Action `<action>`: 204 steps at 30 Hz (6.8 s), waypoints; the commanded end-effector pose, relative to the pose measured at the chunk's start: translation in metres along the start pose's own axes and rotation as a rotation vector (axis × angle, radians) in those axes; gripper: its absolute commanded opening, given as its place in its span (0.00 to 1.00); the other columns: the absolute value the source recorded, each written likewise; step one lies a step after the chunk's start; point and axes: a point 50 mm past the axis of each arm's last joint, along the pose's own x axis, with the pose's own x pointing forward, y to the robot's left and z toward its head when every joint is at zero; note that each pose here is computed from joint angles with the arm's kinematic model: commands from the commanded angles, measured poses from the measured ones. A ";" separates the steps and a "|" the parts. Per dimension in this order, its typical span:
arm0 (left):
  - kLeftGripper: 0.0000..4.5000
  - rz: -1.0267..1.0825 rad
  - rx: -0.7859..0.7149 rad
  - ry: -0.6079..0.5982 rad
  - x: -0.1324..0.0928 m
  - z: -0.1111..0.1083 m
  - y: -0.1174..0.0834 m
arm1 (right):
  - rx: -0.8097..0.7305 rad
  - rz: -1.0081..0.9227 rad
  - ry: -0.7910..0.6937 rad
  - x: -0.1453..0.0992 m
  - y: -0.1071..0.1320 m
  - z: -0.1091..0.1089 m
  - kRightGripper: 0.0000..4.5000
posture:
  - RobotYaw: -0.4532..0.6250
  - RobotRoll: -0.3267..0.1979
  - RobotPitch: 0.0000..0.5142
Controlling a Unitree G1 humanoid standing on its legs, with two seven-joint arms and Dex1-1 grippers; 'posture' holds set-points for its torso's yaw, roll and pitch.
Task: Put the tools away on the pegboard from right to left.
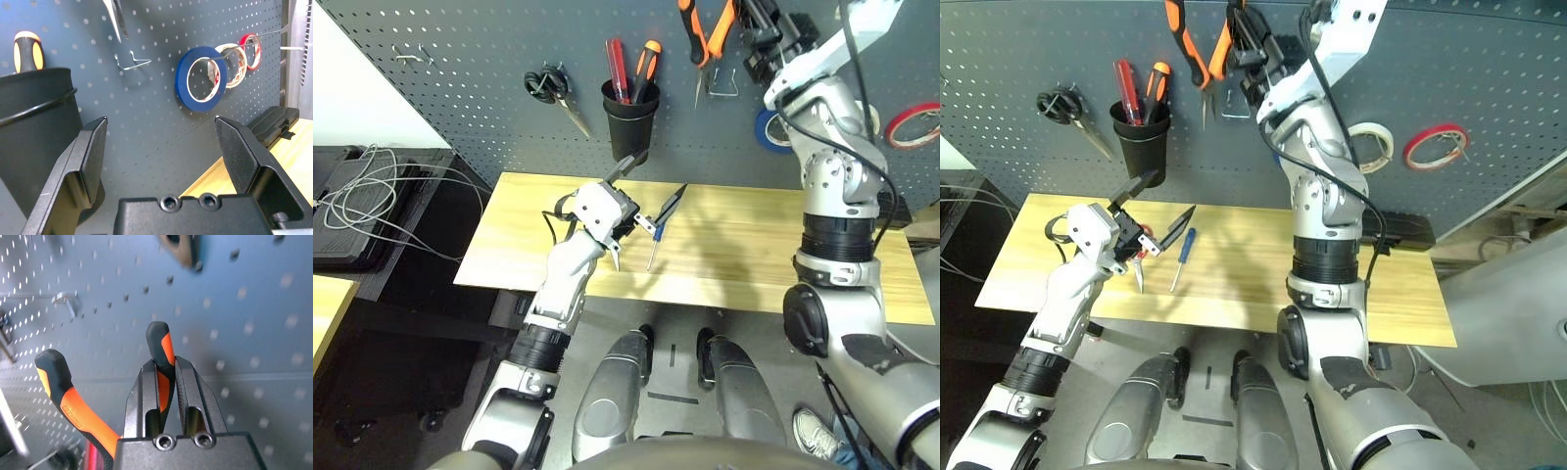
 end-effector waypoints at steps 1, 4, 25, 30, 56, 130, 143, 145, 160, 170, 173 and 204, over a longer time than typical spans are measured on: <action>1.00 -0.015 0.001 0.012 -0.002 -0.003 -0.002 | -0.077 -0.006 -0.070 0.006 -0.002 0.002 0.06 | 0.49 0.62 0.40; 1.00 -0.018 0.001 0.015 -0.003 -0.003 -0.002 | -0.124 -0.021 -0.090 0.007 -0.005 -0.003 0.06 | 0.50 0.62 0.41; 1.00 -0.010 0.003 0.040 -0.007 -0.005 -0.005 | -0.276 -0.064 -0.155 0.010 -0.011 -0.018 0.06 | 0.51 0.62 0.46; 1.00 -0.011 0.002 0.041 -0.006 -0.005 -0.006 | -0.287 -0.076 -0.158 0.009 -0.012 -0.017 0.06 | 0.51 0.62 0.47; 1.00 -0.004 -0.002 0.054 -0.009 -0.004 -0.009 | -0.265 -0.117 -0.039 -0.009 -0.015 -0.053 0.06 | 0.52 0.62 0.53; 1.00 -0.160 -0.182 0.638 -0.022 -0.099 -0.039 | -0.046 -0.177 0.967 -0.212 -0.059 -0.140 0.99 | 0.47 0.62 0.59; 1.00 -0.011 -0.244 0.853 -0.004 -0.127 -0.028 | 0.029 -0.124 1.094 -0.225 -0.033 -0.145 0.99 | 0.42 0.62 0.70; 1.00 0.000 -0.257 0.899 -0.005 -0.131 -0.030 | 0.036 -0.102 1.095 -0.223 -0.026 -0.144 0.99 | 0.41 0.62 0.73; 0.85 0.015 -0.356 1.017 -0.002 -0.140 -0.050 | 0.021 0.106 1.093 -0.212 0.000 -0.140 1.00 | 0.35 0.62 0.77; 0.12 0.057 -0.325 0.808 0.017 -0.125 -0.048 | -0.021 0.136 1.052 -0.201 -0.011 -0.137 1.00 | 0.40 0.62 0.66; 0.12 0.079 -0.285 0.730 0.015 -0.120 -0.044 | -0.032 0.147 1.025 -0.193 -0.016 -0.136 1.00 | 0.42 0.62 0.63; 0.12 0.092 -0.145 -0.137 0.036 0.058 0.012 | -0.112 0.551 0.756 -0.146 0.000 -0.106 1.00 | 0.48 0.62 0.57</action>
